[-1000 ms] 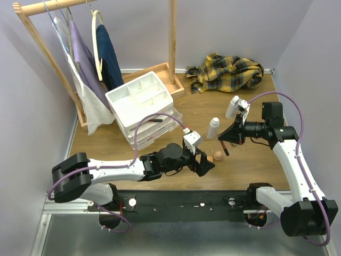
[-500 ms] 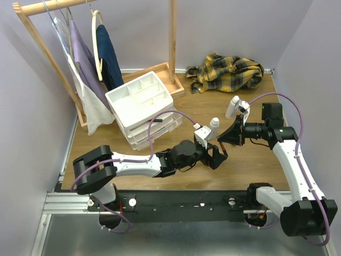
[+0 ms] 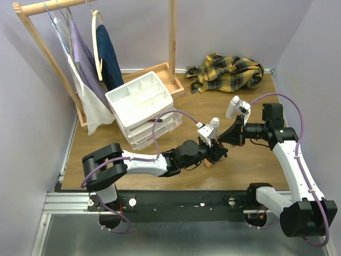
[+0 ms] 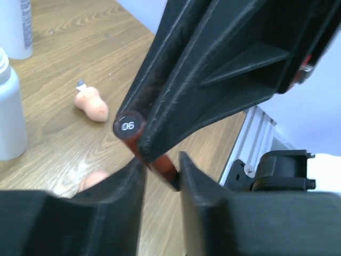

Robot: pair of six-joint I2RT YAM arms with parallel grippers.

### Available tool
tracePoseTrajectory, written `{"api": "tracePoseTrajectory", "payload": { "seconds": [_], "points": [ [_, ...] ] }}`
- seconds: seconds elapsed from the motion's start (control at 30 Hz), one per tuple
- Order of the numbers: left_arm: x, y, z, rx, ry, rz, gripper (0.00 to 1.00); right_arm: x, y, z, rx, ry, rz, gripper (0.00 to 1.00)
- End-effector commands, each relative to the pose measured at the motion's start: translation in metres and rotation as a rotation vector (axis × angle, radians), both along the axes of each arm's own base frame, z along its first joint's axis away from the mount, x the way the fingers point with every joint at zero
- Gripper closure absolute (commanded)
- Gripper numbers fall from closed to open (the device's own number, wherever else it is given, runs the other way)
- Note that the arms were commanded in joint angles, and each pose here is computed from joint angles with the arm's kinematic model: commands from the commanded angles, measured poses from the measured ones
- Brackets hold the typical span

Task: Organize the makeup
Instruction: Pick up the lipstick at the center of the board, then place the lipstick in the drawer.

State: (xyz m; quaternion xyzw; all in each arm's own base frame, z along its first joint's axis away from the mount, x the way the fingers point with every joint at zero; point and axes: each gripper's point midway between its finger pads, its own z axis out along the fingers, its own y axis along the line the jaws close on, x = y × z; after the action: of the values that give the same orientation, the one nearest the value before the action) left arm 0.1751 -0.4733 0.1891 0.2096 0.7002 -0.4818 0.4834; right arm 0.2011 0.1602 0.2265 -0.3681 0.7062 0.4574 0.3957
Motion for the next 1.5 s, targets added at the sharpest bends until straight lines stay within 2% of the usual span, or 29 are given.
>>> {"api": "tracePoseTrajectory", "payload": {
  "seconds": [0.0,0.13,0.23,0.27,0.33,0.5,0.67,0.8,0.93,1.3,1.47],
  "points": [
    [0.003,-0.008,0.023,-0.093,-0.028,0.012,0.75,-0.006,0.002,0.001,0.027,-0.005,0.021,1.0],
    [0.001,-0.003,0.022,-0.1,-0.032,0.012,0.89,-0.005,0.001,-0.002,0.022,-0.001,0.012,0.99],
    [0.0,0.005,0.022,-0.11,-0.042,0.02,0.98,-0.004,0.0,-0.004,0.019,0.002,0.006,0.92],
    [0.0,0.007,0.028,-0.128,-0.053,0.02,0.99,-0.003,0.0,-0.004,0.016,0.0,0.004,0.86],
    [-0.002,0.011,0.025,-0.13,-0.058,0.015,1.0,-0.004,0.0,-0.006,0.016,0.004,0.003,0.8],
    [-0.006,0.018,0.022,-0.128,-0.063,0.003,1.0,-0.002,-0.001,-0.008,0.011,0.0,-0.005,0.56],
    [-0.008,0.029,0.017,-0.116,-0.06,0.01,1.0,-0.002,-0.002,-0.01,0.0,-0.01,-0.014,0.47],
    [-0.008,0.044,0.011,-0.081,-0.063,0.033,1.0,0.0,-0.003,-0.012,-0.01,-0.024,-0.025,0.46],
    [-0.006,0.065,0.008,-0.006,-0.099,0.068,1.0,0.009,-0.011,-0.018,-0.04,-0.035,-0.08,0.43],
    [0.01,0.146,0.007,0.392,-0.211,0.217,1.0,0.029,-0.025,-0.034,-0.126,-0.066,-0.165,0.37],
    [0.017,0.185,0.019,0.525,-0.243,0.292,1.0,0.031,-0.028,-0.036,-0.138,-0.065,-0.18,0.36]
  ]
}}
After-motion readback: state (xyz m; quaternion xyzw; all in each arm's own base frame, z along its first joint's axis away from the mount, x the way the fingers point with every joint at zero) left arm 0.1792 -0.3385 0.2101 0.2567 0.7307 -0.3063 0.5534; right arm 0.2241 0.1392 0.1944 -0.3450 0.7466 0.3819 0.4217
